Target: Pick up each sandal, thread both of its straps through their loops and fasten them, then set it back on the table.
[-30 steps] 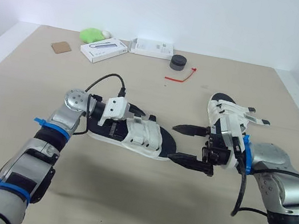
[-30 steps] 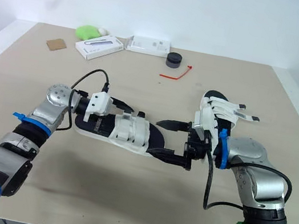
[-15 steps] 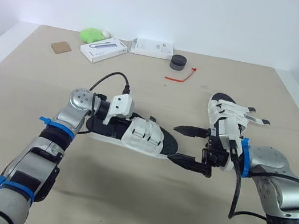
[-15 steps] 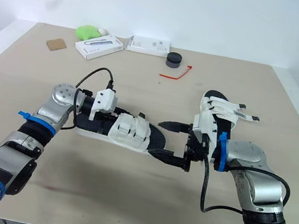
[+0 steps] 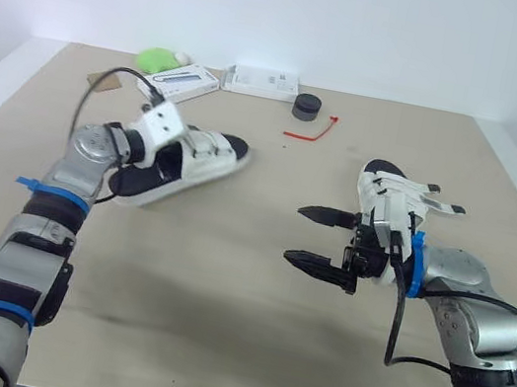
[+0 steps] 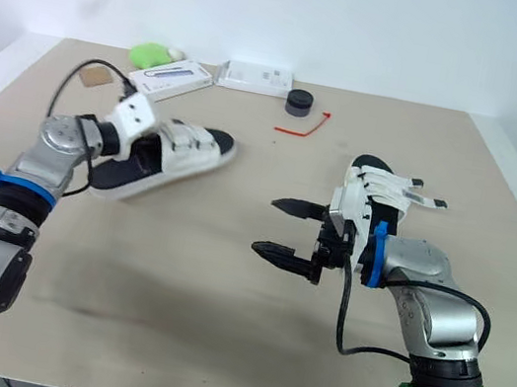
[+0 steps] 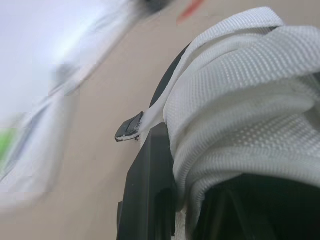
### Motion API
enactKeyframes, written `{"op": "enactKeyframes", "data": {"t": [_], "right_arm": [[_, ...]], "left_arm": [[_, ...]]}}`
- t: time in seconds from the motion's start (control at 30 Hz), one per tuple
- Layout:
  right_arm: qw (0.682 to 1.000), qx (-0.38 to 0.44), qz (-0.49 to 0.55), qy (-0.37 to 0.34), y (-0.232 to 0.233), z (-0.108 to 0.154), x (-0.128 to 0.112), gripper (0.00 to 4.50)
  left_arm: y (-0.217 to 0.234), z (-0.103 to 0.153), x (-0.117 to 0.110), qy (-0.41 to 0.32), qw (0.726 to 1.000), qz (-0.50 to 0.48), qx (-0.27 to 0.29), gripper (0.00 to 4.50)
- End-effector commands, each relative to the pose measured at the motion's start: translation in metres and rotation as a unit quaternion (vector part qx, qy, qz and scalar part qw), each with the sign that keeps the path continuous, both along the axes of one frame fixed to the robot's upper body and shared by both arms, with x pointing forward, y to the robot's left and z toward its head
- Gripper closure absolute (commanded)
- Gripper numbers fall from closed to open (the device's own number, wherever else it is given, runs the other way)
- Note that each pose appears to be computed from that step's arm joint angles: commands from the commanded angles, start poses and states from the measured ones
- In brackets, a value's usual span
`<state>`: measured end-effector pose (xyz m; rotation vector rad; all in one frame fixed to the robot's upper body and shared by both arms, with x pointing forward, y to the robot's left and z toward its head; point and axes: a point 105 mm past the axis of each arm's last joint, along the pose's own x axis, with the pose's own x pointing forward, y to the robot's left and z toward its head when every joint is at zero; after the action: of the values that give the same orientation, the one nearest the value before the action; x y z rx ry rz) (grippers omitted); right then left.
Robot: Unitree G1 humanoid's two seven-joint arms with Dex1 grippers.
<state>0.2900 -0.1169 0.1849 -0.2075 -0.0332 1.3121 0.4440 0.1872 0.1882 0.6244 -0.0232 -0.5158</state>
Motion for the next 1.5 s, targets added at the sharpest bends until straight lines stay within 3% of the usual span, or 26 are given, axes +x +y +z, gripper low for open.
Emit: {"op": "enactKeyframes", "data": {"t": [0.03, 0.3, 0.43, 0.57, 0.73, 1.0, 1.13, 1.27, 1.33, 1.4, 1.5], "right_arm": [[1.0, -0.002, 0.0, -0.03, 0.004, 0.007, 0.006, 0.0], [0.999, -0.014, -0.003, -0.047, 0.008, 0.004, 0.019, 0.0], [0.999, -0.017, -0.002, -0.049, 0.008, 0.002, 0.021, 0.0], [0.998, -0.02, -0.005, -0.051, 0.007, 0.001, 0.024, 0.0], [0.998, -0.02, -0.012, -0.052, 0.003, 0.001, 0.025, 0.0], [0.997, -0.032, -0.047, -0.05, -0.021, -0.007, 0.019, 0.0], [0.997, -0.031, -0.056, -0.05, -0.03, -0.01, 0.01, 0.0], [0.997, -0.025, -0.053, -0.052, -0.035, -0.012, -0.005, 0.0], [0.997, -0.056, -0.015, -0.042, -0.035, -0.025, -0.021, 0.0], [0.995, -0.09, 0.017, -0.049, -0.036, -0.037, -0.033, 0.0], [0.996, -0.077, 0.009, -0.049, -0.037, -0.035, -0.032, 0.0]], "left_arm": [[0.034, 0.027, 0.012, -0.043, 0.99, 0.128, -0.048, 4.49], [0.055, 0.007, 0.013, -0.019, 0.955, 0.287, -0.078, 4.49], [0.042, -0.003, 0.013, 0.016, 0.955, 0.277, -0.1, 4.49], [0.025, -0.006, 0.009, 0.041, 0.96, 0.247, -0.123, 2.67], [0.028, -0.001, -0.006, 0.05, 0.968, 0.211, -0.125, 0.08], [0.03, 0.013, -0.065, 0.027, 0.988, 0.105, -0.113, 0.08], [0.017, 0.018, -0.102, 0.019, 0.989, 0.016, -0.149, 0.08], [-0.014, -0.002, -0.143, 0.059, 0.983, -0.102, -0.144, 0.08], [-0.033, -0.019, -0.162, 0.101, 0.971, -0.163, -0.141, 0.08], [-0.048, -0.03, -0.176, 0.128, 0.96, -0.216, -0.127, 0.08], [-0.059, -0.037, -0.183, 0.154, 0.947, -0.257, -0.116, 0.08]]}}
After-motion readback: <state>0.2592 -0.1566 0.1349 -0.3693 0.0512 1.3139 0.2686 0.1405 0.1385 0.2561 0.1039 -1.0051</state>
